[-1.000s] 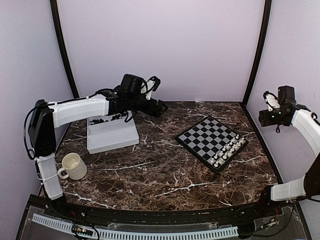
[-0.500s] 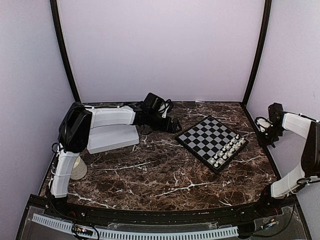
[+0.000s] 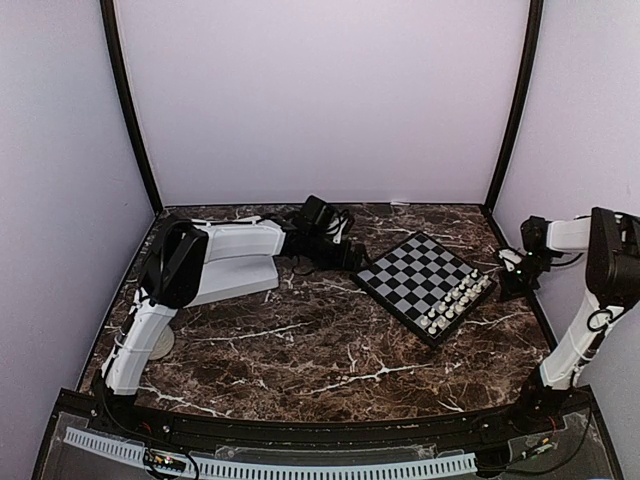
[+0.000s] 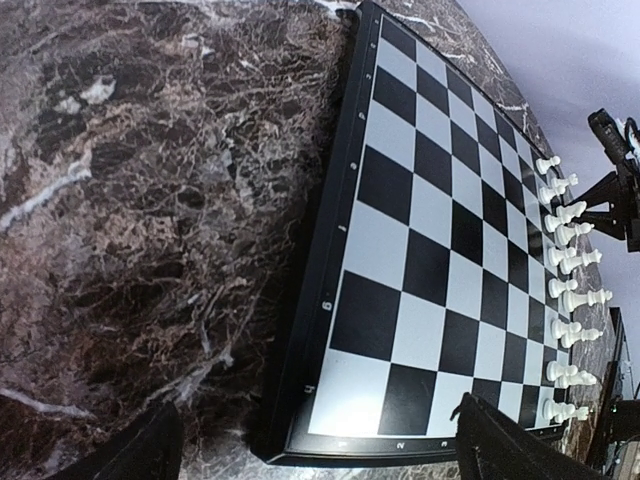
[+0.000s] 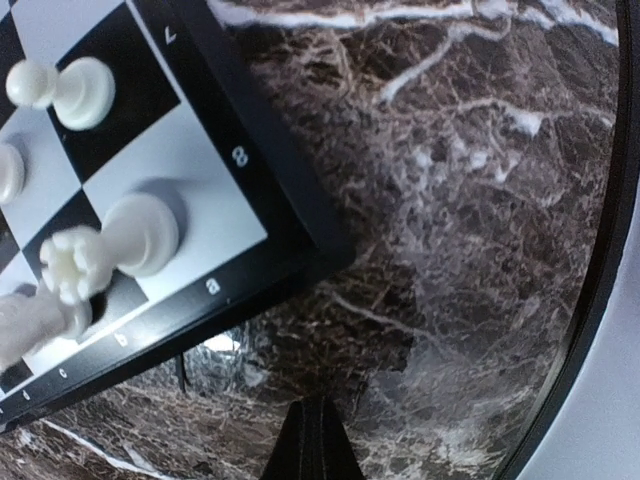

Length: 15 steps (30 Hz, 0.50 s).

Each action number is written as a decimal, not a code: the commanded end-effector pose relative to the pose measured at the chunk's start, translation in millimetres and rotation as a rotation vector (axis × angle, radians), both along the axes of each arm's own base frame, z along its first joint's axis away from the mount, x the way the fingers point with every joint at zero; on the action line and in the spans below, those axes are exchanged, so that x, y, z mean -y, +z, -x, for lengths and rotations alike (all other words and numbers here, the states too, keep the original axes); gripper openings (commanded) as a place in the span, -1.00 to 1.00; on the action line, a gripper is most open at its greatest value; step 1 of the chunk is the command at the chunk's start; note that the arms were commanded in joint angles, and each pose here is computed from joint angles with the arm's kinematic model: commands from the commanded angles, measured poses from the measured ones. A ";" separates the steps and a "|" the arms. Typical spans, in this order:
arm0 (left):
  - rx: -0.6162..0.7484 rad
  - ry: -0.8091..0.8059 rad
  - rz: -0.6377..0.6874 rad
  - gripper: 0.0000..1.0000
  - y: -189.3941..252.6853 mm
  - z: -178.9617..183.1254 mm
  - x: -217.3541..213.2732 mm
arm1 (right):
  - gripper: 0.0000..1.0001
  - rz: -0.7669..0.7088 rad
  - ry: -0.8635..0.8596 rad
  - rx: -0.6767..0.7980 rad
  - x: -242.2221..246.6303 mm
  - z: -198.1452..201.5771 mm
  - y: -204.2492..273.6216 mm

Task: Set up the chess pieces on the board
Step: Move the chessboard to the center of the board.

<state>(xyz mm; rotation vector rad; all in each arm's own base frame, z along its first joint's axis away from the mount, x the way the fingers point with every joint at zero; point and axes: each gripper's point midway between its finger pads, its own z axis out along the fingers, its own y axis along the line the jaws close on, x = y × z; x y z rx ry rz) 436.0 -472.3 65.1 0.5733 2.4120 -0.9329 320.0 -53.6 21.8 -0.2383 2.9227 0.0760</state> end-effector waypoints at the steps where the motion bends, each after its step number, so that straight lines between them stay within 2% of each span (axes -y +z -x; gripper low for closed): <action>1: -0.038 -0.032 0.037 0.95 8.0 6.8 5.4 | -1.00 -0.035 -0.015 0.062 -0.4 -26.3 6.1; 10: -0.099 -0.114 0.034 0.91 -7.3 34.2 6.7 | -1.00 -0.131 -0.010 0.087 -16.5 -57.4 4.4; 15: -0.101 -0.179 0.042 0.89 -9.1 61.5 7.2 | -1.00 -0.156 0.013 0.105 -27.4 -76.5 7.9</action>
